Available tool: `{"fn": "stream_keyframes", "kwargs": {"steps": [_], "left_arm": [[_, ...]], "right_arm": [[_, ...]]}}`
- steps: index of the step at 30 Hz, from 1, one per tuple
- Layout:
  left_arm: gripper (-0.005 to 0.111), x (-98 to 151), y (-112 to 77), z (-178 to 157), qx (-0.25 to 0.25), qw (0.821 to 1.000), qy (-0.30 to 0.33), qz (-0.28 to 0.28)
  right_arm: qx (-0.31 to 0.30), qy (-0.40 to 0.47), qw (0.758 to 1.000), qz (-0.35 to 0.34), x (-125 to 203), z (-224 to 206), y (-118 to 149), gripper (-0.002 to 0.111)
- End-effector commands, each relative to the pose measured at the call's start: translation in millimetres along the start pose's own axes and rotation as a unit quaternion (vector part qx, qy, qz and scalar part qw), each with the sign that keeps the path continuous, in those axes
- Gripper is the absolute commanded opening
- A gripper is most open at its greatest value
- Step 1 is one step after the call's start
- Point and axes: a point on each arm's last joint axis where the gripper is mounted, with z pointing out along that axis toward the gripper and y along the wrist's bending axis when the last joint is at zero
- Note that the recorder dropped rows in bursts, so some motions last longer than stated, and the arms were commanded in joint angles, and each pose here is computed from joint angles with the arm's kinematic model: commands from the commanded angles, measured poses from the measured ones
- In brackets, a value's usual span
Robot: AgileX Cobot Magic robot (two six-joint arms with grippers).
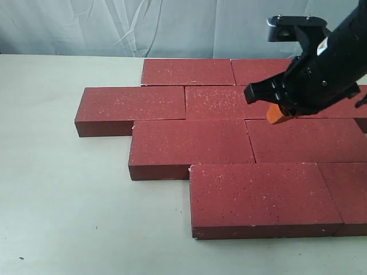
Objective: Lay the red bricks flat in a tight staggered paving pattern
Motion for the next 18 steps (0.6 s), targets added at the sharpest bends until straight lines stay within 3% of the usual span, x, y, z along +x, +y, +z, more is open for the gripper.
{"fn": "stream_keyframes", "kwargs": {"steps": [1, 11, 18], "left_arm": [[0.000, 10.5, -3.6, -13.9, 0.002, 1.000, -0.028, -0.001], [0.000, 17.8, -6.2, -26.9, 0.003, 0.999, -0.038, 0.003], [0.000, 17.6, -6.1, -26.6, 0.003, 0.999, -0.038, 0.003]], "right_arm": [[0.022, -0.022, 0.999, 0.009, 25.7, -18.6, -6.4, -0.001], [0.060, -0.125, 0.988, 0.067, 66.4, -67.9, -16.1, -0.001], [0.058, -0.205, 0.976, 0.055, 93.0, -97.7, -17.9, -0.001]]}}
